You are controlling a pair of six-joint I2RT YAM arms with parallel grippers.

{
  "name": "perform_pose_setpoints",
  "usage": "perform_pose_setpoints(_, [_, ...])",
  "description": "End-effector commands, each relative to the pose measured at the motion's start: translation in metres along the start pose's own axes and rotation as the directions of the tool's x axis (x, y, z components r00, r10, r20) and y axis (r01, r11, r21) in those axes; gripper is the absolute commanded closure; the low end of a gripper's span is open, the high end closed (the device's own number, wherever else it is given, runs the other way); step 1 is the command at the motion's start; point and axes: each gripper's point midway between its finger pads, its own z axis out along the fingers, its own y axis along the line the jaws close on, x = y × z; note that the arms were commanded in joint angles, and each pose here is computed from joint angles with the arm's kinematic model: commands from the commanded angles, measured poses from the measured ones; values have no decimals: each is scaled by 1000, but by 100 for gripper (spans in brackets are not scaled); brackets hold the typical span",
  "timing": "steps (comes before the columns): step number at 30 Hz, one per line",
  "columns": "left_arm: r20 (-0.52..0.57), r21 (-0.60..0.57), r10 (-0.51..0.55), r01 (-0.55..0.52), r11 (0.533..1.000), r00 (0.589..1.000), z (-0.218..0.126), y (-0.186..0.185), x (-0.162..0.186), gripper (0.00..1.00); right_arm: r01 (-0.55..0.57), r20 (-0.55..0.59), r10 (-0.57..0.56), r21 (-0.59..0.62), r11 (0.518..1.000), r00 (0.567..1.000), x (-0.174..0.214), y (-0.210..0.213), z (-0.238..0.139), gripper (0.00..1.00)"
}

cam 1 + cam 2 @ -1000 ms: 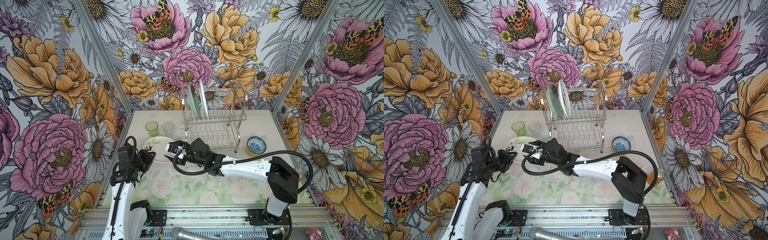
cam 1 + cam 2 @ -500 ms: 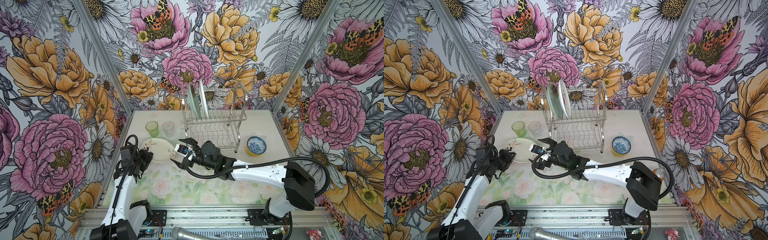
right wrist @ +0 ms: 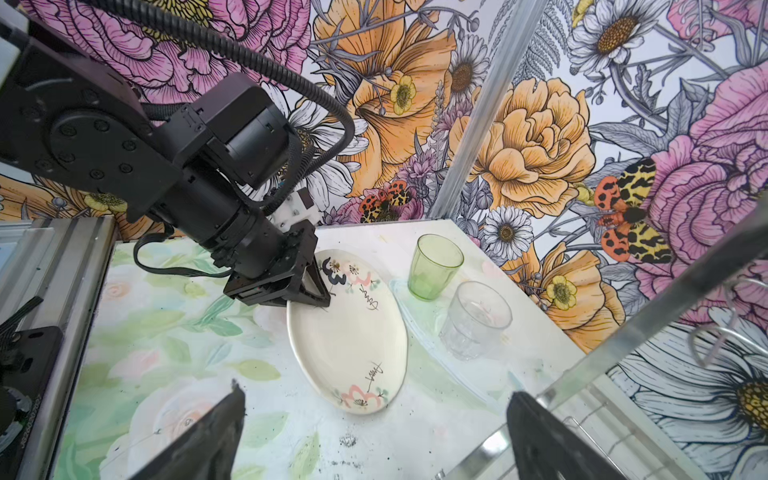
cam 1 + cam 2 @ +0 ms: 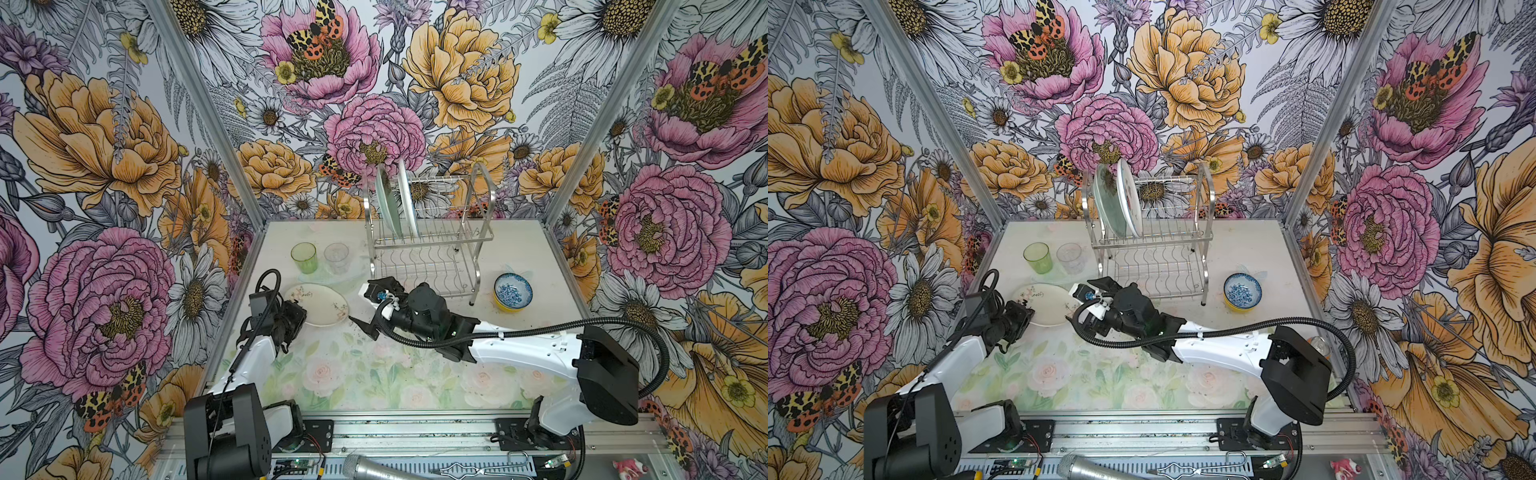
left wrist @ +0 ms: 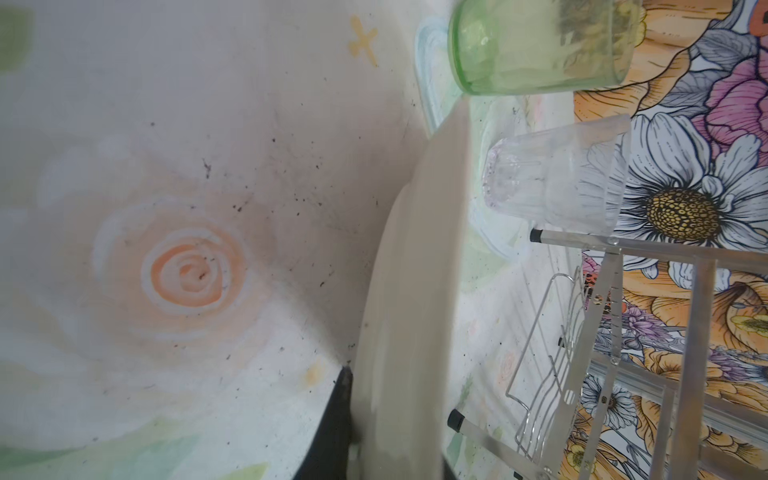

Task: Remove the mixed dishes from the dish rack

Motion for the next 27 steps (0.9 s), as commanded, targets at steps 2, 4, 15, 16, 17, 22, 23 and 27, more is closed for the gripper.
perform_pose_setpoints(2, [77,71,63,-69,995,995,7,-25,-24,100,-15,57,15,-4,1000,998,-23,-5,-16,1])
perform_pose_setpoints(4, [59,55,63,-66,996,996,14,-23,-23,100,-21,56,21,-4,1000,998,-22,-5,-18,0])
perform_pose_setpoints(15, [-29,20,52,-51,998,998,37,-15,-7,66,-44,47,41,55,998,998,-16,-20,-27,1])
perform_pose_setpoints(16, [-33,13,50,-50,999,998,38,-12,-6,63,-44,52,41,58,997,998,-17,-21,-29,0])
perform_pose_setpoints(17, [-41,8,48,-48,999,998,39,-10,-4,63,-47,52,44,60,997,998,-16,-22,-30,0])
perform_pose_setpoints(22, [-51,-5,35,-36,999,998,40,-4,2,50,-57,46,54,73,996,997,-11,-24,-35,0])
perform_pose_setpoints(23, [-50,-4,36,-36,999,998,39,-4,2,49,-58,44,55,73,996,997,-9,-24,-35,0])
perform_pose_setpoints(27, [-41,3,43,-42,999,998,35,-8,0,40,-78,56,73,89,993,996,-11,-29,-40,1])
